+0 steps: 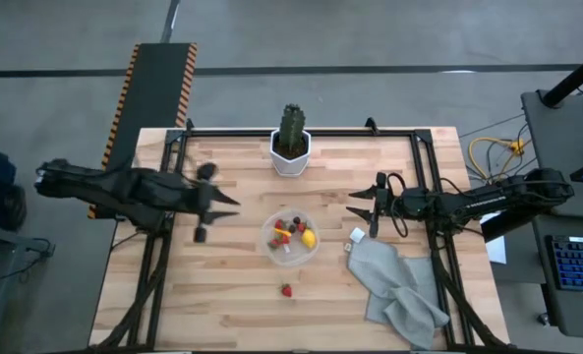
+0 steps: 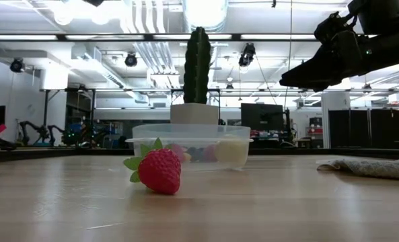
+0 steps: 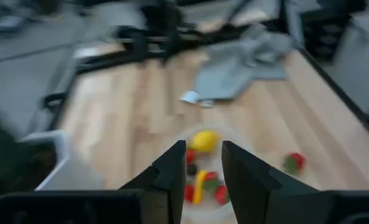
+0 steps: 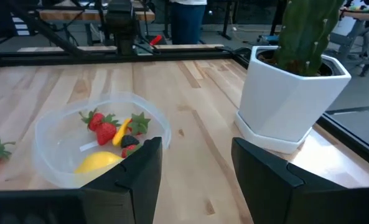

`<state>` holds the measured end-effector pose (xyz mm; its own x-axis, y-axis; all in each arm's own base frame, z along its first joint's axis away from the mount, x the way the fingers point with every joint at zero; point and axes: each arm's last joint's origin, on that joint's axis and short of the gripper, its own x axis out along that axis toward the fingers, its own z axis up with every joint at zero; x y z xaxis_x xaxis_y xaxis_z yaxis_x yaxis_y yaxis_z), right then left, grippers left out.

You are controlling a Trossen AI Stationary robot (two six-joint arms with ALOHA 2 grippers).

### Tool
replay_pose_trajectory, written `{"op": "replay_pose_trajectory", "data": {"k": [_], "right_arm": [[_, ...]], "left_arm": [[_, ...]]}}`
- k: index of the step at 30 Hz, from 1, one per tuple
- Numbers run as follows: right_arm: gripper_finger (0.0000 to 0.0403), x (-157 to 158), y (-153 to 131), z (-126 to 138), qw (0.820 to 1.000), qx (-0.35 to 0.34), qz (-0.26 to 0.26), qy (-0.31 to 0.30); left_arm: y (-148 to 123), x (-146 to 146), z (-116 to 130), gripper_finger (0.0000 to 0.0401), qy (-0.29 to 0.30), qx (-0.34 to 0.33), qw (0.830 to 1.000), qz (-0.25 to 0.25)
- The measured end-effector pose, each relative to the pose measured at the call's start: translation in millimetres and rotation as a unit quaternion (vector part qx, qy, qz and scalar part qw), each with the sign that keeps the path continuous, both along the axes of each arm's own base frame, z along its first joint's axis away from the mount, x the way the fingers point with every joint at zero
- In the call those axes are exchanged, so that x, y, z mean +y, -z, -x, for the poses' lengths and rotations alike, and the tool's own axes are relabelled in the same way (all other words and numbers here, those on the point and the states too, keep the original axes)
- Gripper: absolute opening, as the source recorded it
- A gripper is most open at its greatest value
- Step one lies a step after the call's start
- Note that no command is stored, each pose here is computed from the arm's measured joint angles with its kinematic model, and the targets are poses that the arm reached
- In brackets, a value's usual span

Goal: Pick and placing Produce into tupperware
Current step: Put the red strawberry into the transparent container

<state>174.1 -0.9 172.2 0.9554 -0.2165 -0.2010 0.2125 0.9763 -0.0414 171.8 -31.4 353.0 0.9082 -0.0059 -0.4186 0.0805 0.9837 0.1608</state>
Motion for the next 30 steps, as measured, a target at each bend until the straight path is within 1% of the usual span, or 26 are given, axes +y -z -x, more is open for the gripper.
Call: {"op": "replay_pose_trajectory", "data": {"k": [3, 5, 8, 13, 15, 18, 23, 30], "right_arm": [[0.0187, 0, 0, 0, 1.0, -0.001, 0.0, 0.0], [0.0187, 0, 0, 0, 1.0, -0.001, 0.0, 0.0], [0.0187, 0, 0, 0, 1.0, -0.001, 0.0, 0.0], [0.0187, 0, 0, 0, 1.0, -0.002, -0.007, 0.002], [0.0187, 0, 0, 0, 1.0, -0.002, -0.007, 0.002], [0.0187, 0, 0, 0, 1.0, -0.002, -0.007, 0.002], [0.0187, 0, 0, 0, 1.0, -0.004, -0.018, 0.004], [0.0187, 0, 0, 0, 0.999, -0.008, -0.031, 0.006]], "left_arm": [[19, 8, 32, 0.0088, -0.035, -0.068, 0.997, 0.026], [37, 11, 43, 0.0088, -0.036, -0.099, 0.994, 0.04], [70, 14, 57, 0.0088, -0.042, -0.1, 0.993, 0.051], [114, 18, 73, 0.0088, -0.058, -0.106, 0.99, 0.077], [126, 18, 76, 0.0088, -0.06, -0.119, 0.987, 0.09], [145, 19, 80, 0.0088, -0.061, -0.117, 0.987, 0.091], [160, 20, 83, 0.0088, -0.061, -0.131, 0.985, 0.095], [161, 19, 83, 0.0088, -0.047, -0.142, 0.983, 0.102]]}}
